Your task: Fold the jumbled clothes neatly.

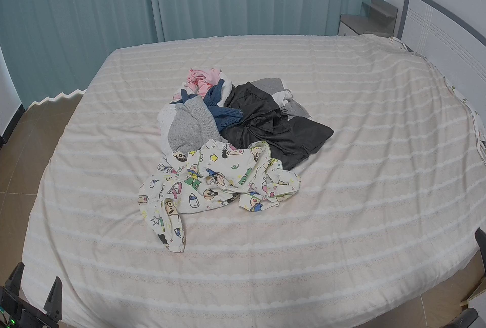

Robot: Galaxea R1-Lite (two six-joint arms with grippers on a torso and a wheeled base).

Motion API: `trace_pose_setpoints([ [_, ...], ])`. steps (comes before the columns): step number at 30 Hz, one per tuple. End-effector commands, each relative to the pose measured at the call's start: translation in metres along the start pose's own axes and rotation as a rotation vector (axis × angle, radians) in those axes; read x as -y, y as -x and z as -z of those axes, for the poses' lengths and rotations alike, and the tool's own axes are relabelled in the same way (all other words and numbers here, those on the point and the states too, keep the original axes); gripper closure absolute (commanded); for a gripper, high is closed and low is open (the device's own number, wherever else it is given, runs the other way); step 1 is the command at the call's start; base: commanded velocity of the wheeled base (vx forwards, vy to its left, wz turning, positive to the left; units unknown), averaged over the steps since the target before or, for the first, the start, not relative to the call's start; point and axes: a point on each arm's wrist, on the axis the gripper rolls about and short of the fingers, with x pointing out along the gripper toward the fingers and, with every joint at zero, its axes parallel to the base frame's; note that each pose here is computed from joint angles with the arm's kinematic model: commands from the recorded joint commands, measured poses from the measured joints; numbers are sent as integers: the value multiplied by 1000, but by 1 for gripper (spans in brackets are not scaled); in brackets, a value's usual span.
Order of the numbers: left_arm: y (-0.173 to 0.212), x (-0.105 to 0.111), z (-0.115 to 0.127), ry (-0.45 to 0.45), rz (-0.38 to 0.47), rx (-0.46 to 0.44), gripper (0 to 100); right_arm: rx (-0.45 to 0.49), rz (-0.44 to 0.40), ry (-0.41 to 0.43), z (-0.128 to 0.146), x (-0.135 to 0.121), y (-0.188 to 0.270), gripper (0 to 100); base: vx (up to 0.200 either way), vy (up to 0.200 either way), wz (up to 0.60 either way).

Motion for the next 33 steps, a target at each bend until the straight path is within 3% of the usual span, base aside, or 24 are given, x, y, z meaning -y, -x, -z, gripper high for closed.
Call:
trace_pose_setpoints([
  [1,-1,0,5,3,-3,-20,0,-605,-88,-359,3,-1,-176,0,0,0,0],
  [6,-1,0,5,3,-3,-20,0,-717,-117,-426,35,-21,-223,0,0,0,0],
  [8,-1,0,5,3,-3,-18,0,-759,-102,-508,56,-42,-267,0,0,0,0],
  [11,-1,0,5,3,-2,-20,0,-787,-56,-542,80,-57,-303,0,0,0,0],
  [17,-1,0,5,12,0,-18,0,-796,-24,-620,106,-81,-354,0,0,0,0],
  [23,-1,0,5,17,0,-18,0,-811,-34,-623,142,-103,-397,0,0,0,0],
  [33,-1,0,5,15,-2,-18,0,-715,-14,-635,177,-137,-448,0,0,0,0],
])
